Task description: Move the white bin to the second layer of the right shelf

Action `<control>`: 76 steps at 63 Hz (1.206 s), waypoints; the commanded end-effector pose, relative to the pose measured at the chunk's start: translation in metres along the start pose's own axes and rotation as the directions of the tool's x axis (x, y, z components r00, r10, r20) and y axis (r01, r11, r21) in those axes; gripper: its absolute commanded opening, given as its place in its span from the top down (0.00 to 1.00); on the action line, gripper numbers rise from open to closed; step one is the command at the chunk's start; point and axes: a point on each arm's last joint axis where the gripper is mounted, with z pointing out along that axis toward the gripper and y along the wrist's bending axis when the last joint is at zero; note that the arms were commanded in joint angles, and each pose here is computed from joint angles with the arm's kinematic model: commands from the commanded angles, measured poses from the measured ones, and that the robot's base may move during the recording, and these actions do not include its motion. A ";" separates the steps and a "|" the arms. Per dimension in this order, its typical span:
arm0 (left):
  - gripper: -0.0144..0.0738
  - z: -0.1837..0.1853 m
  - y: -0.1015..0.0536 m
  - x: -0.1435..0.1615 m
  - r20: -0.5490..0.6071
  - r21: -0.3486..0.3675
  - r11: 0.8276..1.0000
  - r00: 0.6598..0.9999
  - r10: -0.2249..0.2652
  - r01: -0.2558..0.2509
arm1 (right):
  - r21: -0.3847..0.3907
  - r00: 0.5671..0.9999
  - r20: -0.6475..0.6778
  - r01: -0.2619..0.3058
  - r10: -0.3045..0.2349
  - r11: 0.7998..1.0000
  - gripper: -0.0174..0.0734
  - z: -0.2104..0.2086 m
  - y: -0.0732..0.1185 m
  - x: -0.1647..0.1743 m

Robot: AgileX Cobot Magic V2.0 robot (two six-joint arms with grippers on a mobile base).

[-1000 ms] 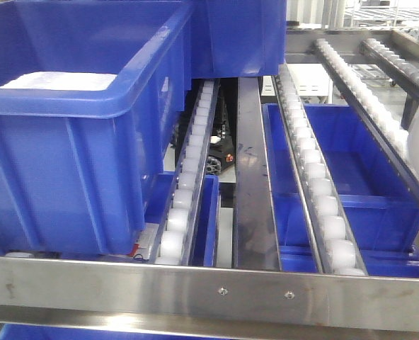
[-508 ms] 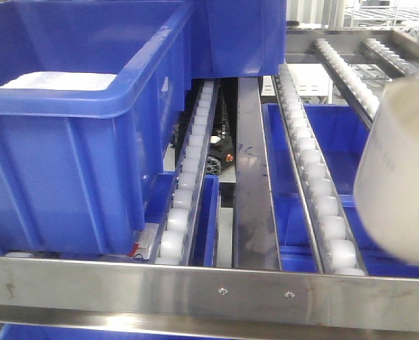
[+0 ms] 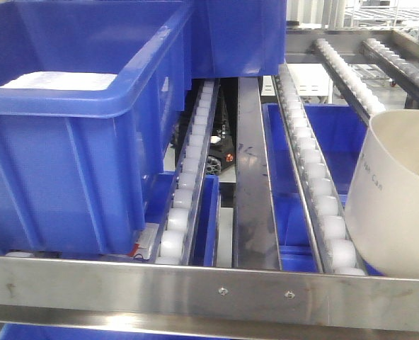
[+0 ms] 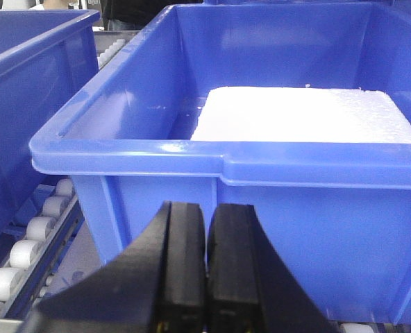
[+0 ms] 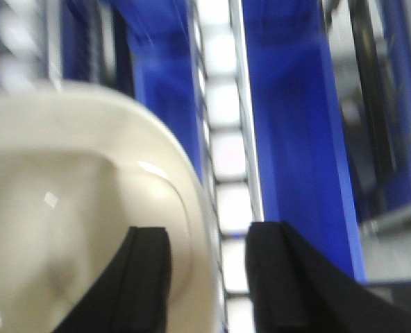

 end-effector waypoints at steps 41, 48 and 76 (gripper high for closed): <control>0.74 0.000 0.000 0.001 0.072 0.005 1.000 0.997 -0.013 0.013 | -0.044 0.840 0.510 0.242 -0.187 0.969 0.75 -0.107 -0.008 0.036; 0.74 0.000 0.000 0.001 0.072 0.005 1.000 0.997 -0.013 0.013 | -0.044 0.844 0.502 0.242 -0.188 0.969 0.75 -0.107 -0.009 0.037; 0.74 0.000 0.000 0.001 0.072 0.005 1.000 0.997 -0.013 0.013 | -0.007 0.741 0.641 0.263 -0.198 0.965 0.75 -0.105 -0.014 0.050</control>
